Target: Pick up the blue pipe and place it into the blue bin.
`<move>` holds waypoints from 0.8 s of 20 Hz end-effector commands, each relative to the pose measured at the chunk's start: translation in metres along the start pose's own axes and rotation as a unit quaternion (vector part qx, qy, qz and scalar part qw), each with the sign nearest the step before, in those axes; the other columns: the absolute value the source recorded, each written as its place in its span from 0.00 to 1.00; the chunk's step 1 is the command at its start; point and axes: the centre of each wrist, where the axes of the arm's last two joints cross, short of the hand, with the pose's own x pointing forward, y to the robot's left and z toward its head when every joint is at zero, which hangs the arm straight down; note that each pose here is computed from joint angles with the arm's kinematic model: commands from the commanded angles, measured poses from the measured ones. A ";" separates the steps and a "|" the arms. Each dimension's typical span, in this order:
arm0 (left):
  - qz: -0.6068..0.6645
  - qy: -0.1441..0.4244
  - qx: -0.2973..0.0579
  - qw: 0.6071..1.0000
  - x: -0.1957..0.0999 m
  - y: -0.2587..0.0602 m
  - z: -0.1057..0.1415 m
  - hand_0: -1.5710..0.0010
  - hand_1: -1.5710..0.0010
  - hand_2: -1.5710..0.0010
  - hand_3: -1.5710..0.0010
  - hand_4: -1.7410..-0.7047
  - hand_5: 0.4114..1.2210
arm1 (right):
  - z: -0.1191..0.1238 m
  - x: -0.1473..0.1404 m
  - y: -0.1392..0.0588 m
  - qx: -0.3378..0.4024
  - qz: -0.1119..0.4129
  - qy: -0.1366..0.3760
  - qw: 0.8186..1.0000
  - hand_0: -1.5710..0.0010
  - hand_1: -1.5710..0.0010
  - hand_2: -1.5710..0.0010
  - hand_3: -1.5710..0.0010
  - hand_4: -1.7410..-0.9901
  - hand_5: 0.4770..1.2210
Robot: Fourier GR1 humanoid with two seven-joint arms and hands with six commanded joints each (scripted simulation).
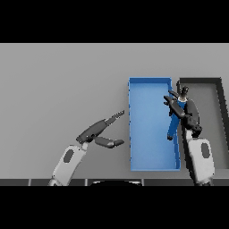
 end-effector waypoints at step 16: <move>0.002 -0.005 0.004 1.000 0.004 -0.002 0.002 1.00 1.00 1.00 1.00 0.79 0.10 | 0.001 -0.021 0.007 0.006 0.102 0.172 0.980 0.82 0.83 0.84 0.95 0.65 0.65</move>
